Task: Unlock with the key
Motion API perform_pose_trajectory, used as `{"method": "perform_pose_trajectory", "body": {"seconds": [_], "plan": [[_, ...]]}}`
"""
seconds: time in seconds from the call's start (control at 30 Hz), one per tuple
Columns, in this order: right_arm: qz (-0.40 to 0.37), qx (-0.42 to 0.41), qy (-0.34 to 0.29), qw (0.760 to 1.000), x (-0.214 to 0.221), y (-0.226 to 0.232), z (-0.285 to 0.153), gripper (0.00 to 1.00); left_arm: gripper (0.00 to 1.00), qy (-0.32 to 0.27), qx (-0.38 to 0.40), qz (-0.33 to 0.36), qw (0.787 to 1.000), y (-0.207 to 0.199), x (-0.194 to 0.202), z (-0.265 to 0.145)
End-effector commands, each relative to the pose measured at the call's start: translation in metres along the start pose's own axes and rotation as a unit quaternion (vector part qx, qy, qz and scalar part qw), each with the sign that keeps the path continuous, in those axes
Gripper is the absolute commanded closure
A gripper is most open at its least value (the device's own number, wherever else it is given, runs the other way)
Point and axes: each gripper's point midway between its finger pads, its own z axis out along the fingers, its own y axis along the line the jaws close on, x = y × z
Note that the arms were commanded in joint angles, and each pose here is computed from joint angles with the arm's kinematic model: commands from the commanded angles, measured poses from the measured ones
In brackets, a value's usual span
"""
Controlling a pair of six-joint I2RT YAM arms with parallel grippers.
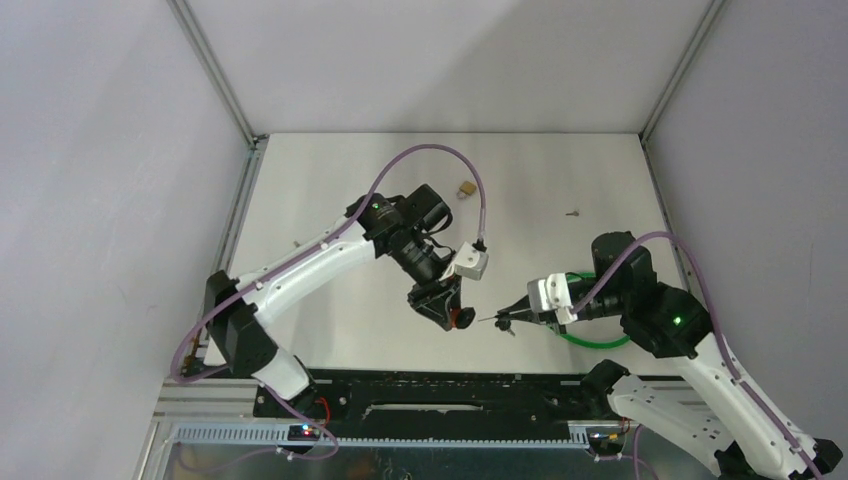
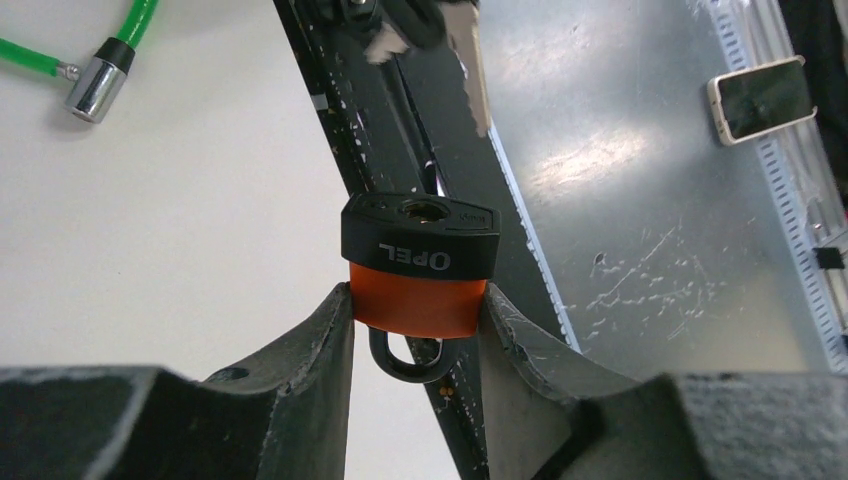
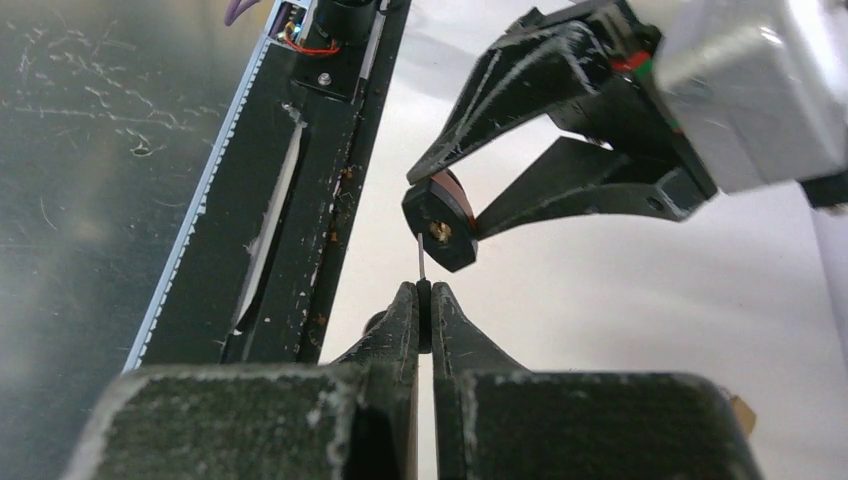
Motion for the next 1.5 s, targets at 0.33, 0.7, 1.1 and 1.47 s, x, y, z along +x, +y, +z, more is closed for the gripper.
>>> {"method": "perform_pose_trajectory", "body": {"seconds": [0.33, 0.7, 1.1, 1.47], "plan": [[-0.067, 0.029, 0.034, 0.997, -0.001, -0.010, 0.006, 1.00, 1.00, -0.049, 0.032, -0.015, 0.998, -0.006, -0.034, -0.005], [-0.068, 0.025, 0.042, 0.996, 0.002, -0.011, 0.010, 1.00, 1.00, -0.054, 0.039, -0.017, 0.998, -0.007, -0.037, -0.004], [-0.071, 0.023, 0.039, 0.996, 0.000, -0.010, 0.012, 1.00, 1.00, -0.058, 0.041, -0.022, 0.997, -0.006, -0.039, -0.004], [-0.071, 0.014, 0.040, 0.997, 0.001, -0.007, 0.014, 1.00, 1.00, -0.060, 0.043, -0.028, 0.997, -0.006, -0.041, -0.004]]}}
